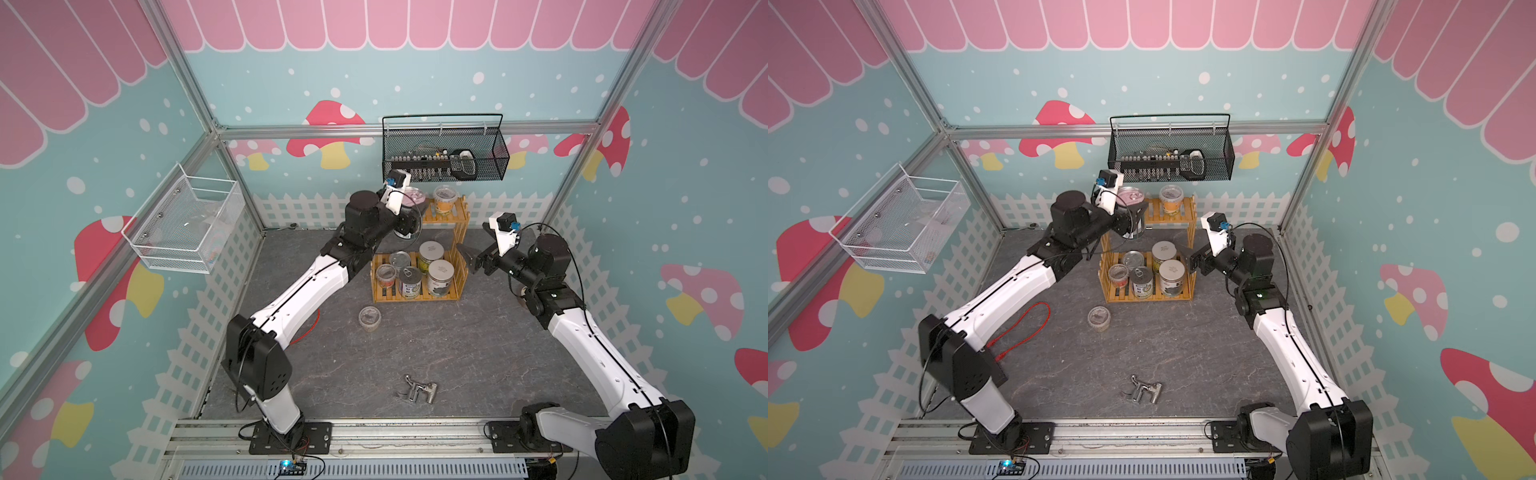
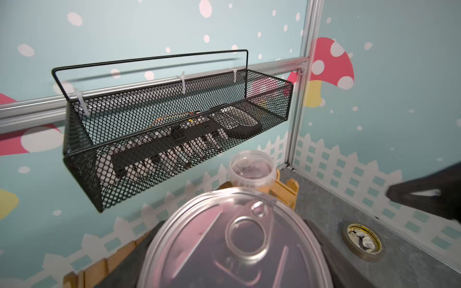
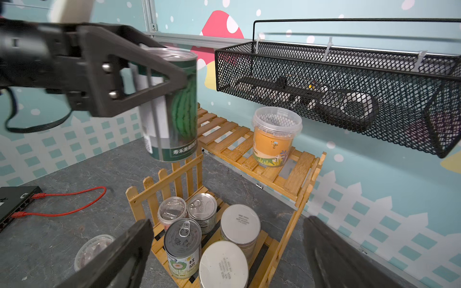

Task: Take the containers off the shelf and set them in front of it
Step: 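Pick up a container from the shelf, then place the container at the center of the board.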

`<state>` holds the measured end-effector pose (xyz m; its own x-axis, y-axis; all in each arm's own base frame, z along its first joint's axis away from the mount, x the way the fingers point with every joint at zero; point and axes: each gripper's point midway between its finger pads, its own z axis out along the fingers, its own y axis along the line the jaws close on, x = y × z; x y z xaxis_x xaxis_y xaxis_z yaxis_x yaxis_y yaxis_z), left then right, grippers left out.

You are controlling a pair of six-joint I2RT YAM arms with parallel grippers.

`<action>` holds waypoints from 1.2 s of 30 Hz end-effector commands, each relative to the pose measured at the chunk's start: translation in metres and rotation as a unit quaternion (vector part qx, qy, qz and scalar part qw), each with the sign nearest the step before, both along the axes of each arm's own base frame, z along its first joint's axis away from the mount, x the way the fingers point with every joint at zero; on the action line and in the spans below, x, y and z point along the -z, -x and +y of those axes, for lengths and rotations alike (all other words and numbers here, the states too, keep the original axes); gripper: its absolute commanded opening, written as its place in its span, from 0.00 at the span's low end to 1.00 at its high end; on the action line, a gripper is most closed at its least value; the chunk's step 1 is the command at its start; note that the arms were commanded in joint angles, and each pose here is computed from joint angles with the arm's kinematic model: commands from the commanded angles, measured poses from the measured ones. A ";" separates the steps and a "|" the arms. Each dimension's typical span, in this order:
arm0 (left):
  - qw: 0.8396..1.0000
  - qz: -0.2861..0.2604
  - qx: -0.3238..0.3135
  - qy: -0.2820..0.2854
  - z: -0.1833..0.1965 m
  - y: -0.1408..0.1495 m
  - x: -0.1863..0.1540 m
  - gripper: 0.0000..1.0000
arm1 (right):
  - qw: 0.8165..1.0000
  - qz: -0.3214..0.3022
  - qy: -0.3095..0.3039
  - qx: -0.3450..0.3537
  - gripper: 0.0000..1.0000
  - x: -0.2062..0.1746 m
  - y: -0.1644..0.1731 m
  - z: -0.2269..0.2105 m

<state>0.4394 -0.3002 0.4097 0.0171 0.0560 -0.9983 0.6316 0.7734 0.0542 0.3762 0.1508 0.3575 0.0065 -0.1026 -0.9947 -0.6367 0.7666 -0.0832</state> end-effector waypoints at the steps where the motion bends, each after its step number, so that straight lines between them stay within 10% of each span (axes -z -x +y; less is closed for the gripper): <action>1: 0.998 -0.042 -0.010 0.043 0.011 0.037 -0.018 0.61 | 1.000 -0.008 -0.011 -0.012 0.98 -0.002 0.006 0.001; 15: 0.990 0.081 -0.098 0.060 0.011 0.125 0.162 0.57 | 0.999 0.024 -0.026 -0.022 0.99 0.028 0.008 0.005; 36: 0.985 0.087 -0.131 0.063 -0.026 0.094 0.264 0.58 | 0.999 0.029 -0.015 -0.016 0.99 0.045 0.011 0.002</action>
<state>0.3373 -0.3201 0.1213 -0.2357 -0.0106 -0.9718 0.4107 0.9052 -0.1095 0.3678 0.1554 0.3070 -0.0816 -0.0701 -0.9942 -0.6678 0.7443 0.0023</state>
